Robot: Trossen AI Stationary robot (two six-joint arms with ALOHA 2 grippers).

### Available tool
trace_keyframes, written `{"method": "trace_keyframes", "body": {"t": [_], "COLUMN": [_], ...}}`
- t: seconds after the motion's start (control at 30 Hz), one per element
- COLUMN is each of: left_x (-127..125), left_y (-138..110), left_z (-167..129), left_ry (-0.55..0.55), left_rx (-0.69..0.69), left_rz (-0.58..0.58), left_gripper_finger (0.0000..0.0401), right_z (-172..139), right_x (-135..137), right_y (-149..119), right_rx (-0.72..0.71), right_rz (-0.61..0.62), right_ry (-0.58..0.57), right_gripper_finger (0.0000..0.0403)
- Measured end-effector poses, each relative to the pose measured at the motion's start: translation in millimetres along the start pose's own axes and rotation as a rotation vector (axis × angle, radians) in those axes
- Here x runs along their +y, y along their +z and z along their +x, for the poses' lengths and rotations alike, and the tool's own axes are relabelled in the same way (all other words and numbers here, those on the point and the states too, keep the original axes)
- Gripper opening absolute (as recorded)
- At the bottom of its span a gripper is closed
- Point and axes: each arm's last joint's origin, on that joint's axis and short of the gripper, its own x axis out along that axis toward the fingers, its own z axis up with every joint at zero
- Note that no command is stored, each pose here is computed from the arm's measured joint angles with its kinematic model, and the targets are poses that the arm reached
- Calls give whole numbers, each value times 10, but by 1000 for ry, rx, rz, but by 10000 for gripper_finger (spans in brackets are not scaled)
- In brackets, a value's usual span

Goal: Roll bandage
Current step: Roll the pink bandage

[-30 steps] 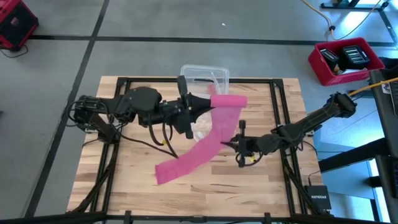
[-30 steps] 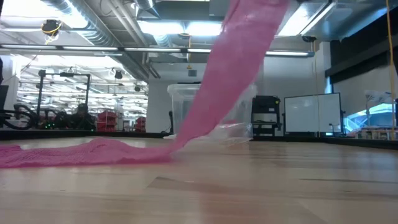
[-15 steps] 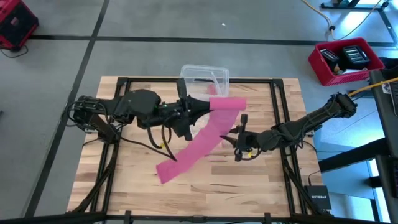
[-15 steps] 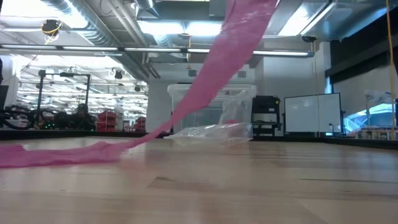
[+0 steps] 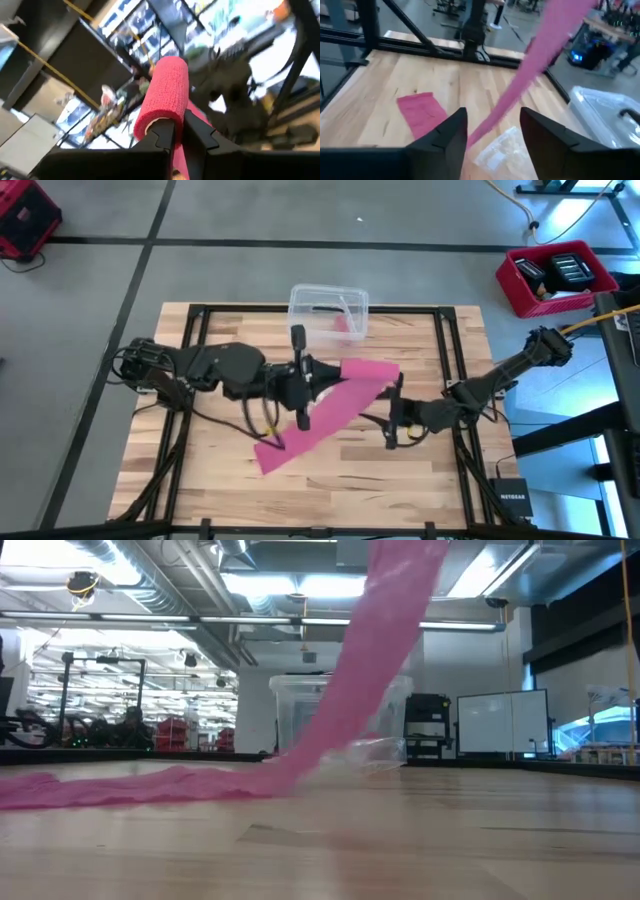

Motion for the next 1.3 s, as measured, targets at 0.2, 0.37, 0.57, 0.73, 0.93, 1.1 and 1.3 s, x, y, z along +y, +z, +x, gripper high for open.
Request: {"method": "trace_keyframes", "body": {"t": [0.2, 0.37, 0.57, 0.73, 0.93, 1.1, 1.3], "left_x": [-78, -90, -86, -110, -323, -573, -893], "left_y": [87, 96, 16, -23, -63, -94, -178], "left_z": [-72, -83, -35, -35, -57, -15, 35], "left_ry": [-16, -12, -22, -44, -117, -149, -167], "left_rx": [-26, -21, 30, 66, 106, 101, 87], "left_rz": [-17, -43, -52, -77, -62, -89, -152], "left_gripper_finger": [13, 13, 13, 13, 13, 13, 13], "right_z": [-211, -387, -401, -424, -645, -845, -929], "right_x": [60, 54, 25, 7, -95, -164, -50], "right_y": [264, 421, 432, 460, 593, 662, 740], "right_rx": [52, 84, 77, 56, -15, -81, -159], "right_rz": [43, -7, -105, -195, -186, -140, -143], "right_ry": [96, 69, -25, -45, -50, -41, 15], "right_gripper_finger": [206, 206, 207, 207, 207, 207, 207]}}
